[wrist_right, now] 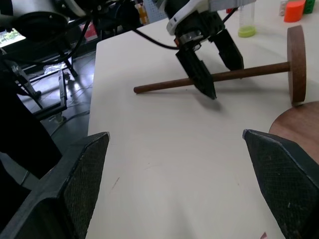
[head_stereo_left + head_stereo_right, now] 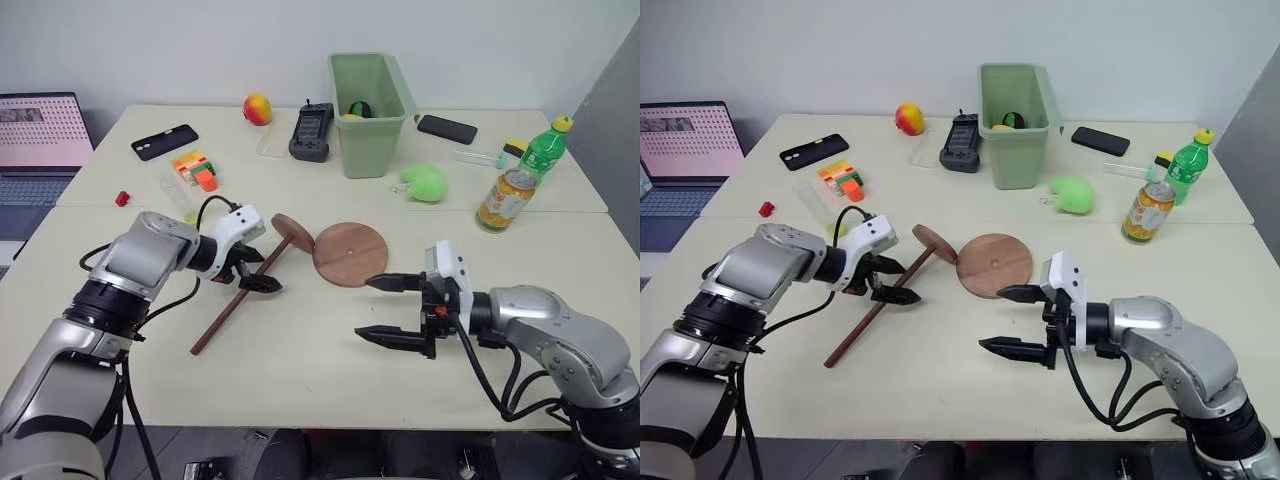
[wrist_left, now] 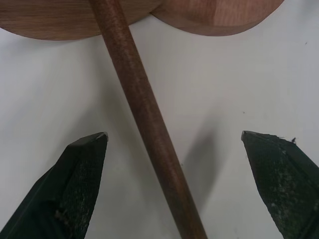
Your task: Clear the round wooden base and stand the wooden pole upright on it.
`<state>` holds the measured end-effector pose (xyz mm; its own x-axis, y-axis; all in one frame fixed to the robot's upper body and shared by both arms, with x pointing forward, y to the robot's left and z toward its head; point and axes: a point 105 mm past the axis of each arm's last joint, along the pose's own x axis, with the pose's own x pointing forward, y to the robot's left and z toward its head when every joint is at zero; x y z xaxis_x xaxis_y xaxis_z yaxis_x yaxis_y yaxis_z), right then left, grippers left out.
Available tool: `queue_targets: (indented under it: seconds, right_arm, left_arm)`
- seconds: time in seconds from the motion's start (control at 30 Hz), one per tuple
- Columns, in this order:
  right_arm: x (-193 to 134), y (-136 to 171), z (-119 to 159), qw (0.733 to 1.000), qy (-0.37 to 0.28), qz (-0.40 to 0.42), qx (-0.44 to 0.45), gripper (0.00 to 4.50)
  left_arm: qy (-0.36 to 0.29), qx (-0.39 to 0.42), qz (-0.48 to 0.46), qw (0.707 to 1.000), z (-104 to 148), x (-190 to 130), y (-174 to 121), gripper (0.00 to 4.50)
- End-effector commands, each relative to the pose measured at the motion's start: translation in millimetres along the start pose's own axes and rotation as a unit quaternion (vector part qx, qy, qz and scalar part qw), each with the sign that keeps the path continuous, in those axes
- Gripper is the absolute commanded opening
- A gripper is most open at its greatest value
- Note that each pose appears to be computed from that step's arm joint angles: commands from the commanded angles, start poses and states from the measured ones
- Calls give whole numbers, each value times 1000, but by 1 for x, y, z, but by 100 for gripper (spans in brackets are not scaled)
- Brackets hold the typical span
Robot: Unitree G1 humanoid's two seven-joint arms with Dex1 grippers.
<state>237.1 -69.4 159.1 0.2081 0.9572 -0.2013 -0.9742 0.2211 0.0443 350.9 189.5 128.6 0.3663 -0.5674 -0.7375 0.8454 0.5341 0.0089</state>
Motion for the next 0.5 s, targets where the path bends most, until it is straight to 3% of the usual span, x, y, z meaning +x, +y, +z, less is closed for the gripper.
queue_targets:
  seconds: [0.03, 0.2, 0.5]
  right_arm:
    - [-5, 3, 9, 1000, -9, -2, -15, 450]
    - [-5, -1, 11, 1000, -12, -8, -17, 450]
    - [-7, -9, 9, 1000, -17, -16, -8, 450]
  left_arm:
    - [5, 8, 13, 1000, 3, -13, 7, 352]
    - [6, 8, 1, 1000, 3, -15, 2, 264]
    - [22, -7, 5, 1000, -10, -14, -1, 63]
